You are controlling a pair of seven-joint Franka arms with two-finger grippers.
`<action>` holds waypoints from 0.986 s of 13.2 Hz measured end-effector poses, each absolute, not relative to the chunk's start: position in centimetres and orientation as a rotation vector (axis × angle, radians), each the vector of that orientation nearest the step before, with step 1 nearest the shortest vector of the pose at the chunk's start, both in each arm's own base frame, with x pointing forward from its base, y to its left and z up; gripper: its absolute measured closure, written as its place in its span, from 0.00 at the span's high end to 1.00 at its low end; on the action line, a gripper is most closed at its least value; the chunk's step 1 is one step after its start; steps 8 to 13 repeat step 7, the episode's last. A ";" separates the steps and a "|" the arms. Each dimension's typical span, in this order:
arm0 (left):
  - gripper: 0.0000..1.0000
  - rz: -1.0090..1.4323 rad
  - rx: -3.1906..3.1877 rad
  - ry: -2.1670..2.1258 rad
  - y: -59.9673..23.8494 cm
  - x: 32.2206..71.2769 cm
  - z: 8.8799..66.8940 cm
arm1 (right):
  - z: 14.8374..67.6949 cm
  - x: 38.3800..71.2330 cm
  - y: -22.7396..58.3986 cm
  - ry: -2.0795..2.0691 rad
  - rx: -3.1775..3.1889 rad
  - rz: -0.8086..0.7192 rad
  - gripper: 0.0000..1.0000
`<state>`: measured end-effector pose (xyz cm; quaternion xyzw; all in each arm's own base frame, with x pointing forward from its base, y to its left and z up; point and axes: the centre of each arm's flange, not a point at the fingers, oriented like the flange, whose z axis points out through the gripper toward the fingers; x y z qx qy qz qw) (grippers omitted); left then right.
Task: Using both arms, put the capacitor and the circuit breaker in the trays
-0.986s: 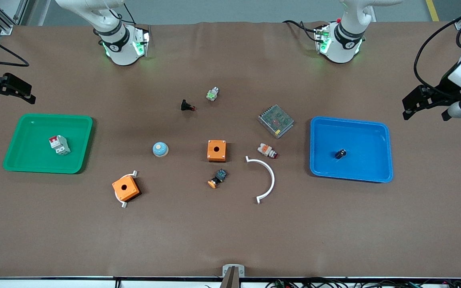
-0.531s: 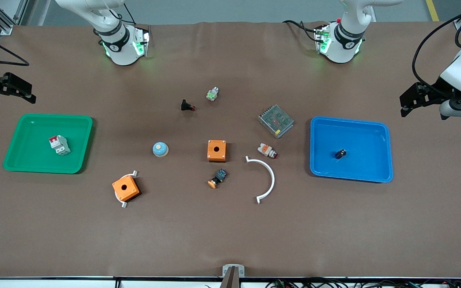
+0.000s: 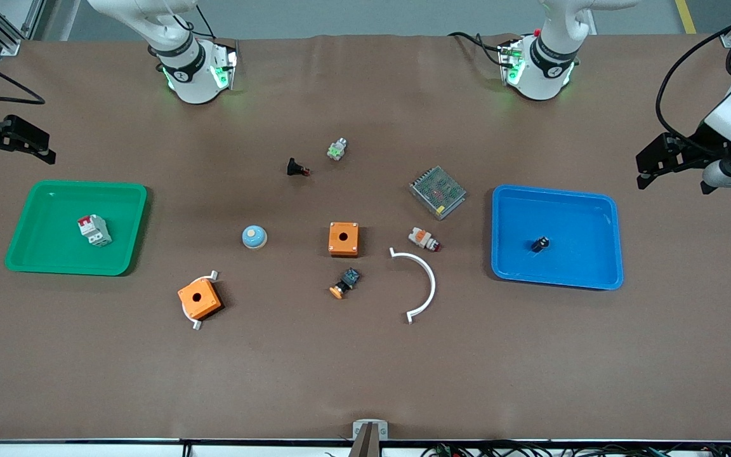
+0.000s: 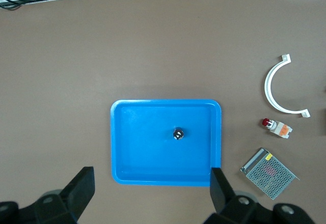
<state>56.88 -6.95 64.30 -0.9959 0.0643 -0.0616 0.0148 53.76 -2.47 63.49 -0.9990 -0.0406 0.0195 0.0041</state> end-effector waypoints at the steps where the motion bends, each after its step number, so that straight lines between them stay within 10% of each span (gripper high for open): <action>1: 1.00 -0.189 -3.100 0.201 -7.0 56.9 64.3 | 63.5 53.8 -2.5 -0.127 -3.130 0.061 1.00; 13: 1.00 -0.121 -3.143 0.192 -7.0 56.4 64.0 | 63.5 53.8 -2.5 -0.128 -3.130 0.061 1.00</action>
